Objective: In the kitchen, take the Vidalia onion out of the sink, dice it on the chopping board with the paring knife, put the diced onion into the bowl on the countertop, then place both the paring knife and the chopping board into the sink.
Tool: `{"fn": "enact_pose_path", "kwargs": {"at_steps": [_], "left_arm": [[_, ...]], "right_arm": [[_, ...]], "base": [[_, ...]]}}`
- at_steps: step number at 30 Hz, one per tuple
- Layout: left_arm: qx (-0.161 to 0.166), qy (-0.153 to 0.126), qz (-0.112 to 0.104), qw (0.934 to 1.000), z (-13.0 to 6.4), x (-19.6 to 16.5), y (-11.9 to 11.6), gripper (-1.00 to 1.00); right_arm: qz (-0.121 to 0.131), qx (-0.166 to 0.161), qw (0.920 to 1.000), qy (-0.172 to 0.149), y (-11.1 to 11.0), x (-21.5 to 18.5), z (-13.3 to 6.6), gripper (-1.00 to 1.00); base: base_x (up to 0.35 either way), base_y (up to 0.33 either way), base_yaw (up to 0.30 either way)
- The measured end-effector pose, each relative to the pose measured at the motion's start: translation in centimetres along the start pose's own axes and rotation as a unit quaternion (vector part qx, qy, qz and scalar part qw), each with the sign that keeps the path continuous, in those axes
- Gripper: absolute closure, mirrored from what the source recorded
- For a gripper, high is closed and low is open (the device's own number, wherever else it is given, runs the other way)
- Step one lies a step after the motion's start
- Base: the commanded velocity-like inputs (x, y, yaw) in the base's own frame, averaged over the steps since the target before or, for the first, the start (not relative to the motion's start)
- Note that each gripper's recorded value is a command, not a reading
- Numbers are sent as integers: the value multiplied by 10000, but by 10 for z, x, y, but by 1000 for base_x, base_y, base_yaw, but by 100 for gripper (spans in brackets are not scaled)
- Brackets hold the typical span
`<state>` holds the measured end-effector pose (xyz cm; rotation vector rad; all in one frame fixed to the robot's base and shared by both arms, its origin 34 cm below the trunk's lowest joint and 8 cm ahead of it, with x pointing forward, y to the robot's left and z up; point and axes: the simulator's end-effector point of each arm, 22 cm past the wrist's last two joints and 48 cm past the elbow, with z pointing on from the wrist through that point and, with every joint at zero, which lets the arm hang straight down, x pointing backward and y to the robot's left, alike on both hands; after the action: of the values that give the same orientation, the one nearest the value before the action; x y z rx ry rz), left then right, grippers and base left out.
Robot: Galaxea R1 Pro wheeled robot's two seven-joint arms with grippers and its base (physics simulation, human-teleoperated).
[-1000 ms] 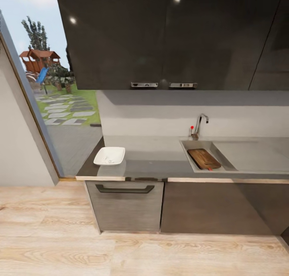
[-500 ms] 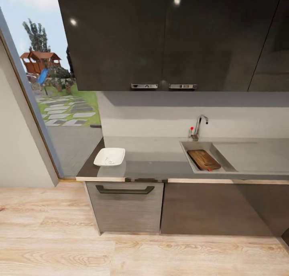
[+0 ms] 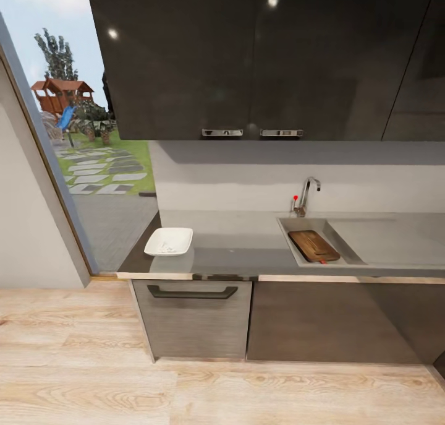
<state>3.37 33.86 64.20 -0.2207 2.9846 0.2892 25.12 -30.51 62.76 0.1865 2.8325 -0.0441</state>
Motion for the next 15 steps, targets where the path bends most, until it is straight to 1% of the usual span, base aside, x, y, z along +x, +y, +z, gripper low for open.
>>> {"fn": "enact_pose_path", "kwargs": {"at_steps": [4,9,15], "left_arm": [[0,-2,-1,10000,0,0,0,-100],[-1,-4,-2,10000,0,0,0,-100],[-1,-4,-2,10000,0,0,0,-100]], "right_arm": [[12,-37,10000,11,6,1,0,-100],[29,-148,9999,28,24,4,0,-100],[38,-167,9998,24,27,4,0,-100]], "base": [[0,0,0],[0,0,0],[0,0,0]]}}
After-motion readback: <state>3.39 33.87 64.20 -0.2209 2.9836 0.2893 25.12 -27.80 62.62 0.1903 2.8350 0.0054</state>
